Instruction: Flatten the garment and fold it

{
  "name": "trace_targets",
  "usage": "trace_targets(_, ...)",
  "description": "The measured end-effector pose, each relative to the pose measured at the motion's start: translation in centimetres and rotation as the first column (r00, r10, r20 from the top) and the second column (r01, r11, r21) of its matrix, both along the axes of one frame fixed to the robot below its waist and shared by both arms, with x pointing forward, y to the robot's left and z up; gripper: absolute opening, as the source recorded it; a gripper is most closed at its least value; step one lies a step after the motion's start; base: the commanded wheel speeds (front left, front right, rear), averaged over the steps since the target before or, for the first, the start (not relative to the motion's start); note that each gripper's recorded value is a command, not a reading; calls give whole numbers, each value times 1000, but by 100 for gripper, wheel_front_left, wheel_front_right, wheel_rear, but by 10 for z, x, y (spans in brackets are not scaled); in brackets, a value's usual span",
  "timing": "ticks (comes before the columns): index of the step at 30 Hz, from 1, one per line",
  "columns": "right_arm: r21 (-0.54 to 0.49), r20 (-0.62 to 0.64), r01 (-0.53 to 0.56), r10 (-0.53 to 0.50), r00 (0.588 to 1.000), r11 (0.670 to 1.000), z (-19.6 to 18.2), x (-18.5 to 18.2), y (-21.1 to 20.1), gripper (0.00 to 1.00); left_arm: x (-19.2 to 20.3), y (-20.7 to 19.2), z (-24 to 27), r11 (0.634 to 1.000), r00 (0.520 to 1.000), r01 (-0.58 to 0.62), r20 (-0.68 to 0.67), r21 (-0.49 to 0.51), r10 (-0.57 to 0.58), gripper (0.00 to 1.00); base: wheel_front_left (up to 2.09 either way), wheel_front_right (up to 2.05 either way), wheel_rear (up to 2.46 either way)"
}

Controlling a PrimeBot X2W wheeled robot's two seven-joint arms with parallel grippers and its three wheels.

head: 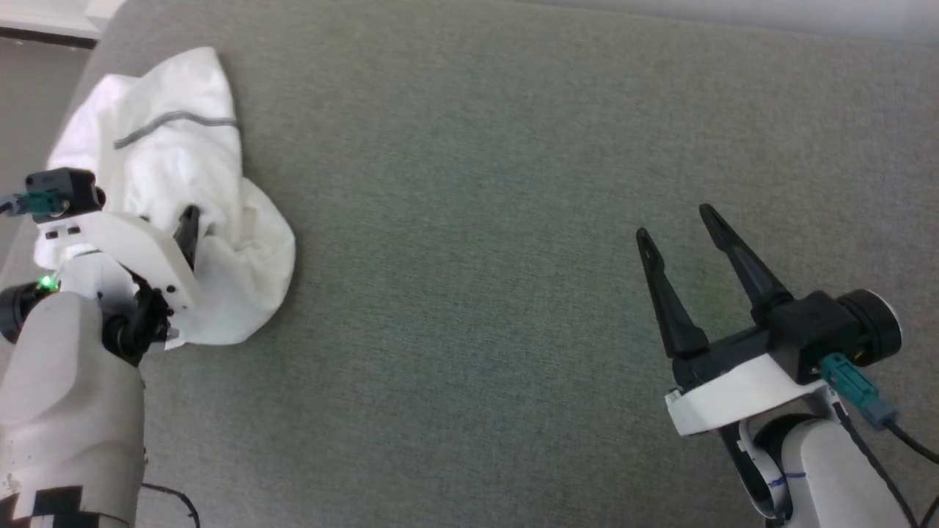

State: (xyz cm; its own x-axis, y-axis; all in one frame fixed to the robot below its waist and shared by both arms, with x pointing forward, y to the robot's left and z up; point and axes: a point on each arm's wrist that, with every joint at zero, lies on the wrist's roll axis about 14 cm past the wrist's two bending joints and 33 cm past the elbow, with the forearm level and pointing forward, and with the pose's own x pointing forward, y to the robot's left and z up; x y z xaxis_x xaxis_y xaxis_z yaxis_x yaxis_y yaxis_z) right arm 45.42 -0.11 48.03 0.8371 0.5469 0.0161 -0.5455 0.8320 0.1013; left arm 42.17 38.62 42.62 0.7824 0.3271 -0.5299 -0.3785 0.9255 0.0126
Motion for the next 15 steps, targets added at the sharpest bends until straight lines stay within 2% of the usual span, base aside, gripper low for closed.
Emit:
trace_targets(4,12,-20,17,-16,1000,1000,-9,4,-5,100,-9,-2,-38,992,985,-45,-172,-118,25,100,0,0,0)
trace_targets(6,12,-27,23,-23,999,1000,-13,6,-7,100,-8,0,-44,988,973,-54,-230,-143,20,100,0,0,0)
trace_targets(7,14,-30,26,-26,999,1000,-16,6,-8,100,-8,1,-47,987,966,-56,-258,-153,15,47,0,0,0)
trace_targets(8,13,-37,29,-28,999,999,-18,7,-9,100,-8,1,-50,982,959,-68,-282,-174,16,16,0,0,0)
trace_targets(9,14,-42,31,-31,999,999,-20,7,-10,100,-7,0,-52,978,953,-77,-303,-193,15,0,0,0,0)
trace_targets(12,21,-47,37,-36,998,999,-23,7,-12,100,-5,-1,-53,967,939,-96,-345,-236,9,0,0,0,0)
trace_targets(15,34,-40,36,-34,999,999,-19,7,-10,100,-5,1,-48,973,943,-75,-333,-217,-1,0,0,0,0)
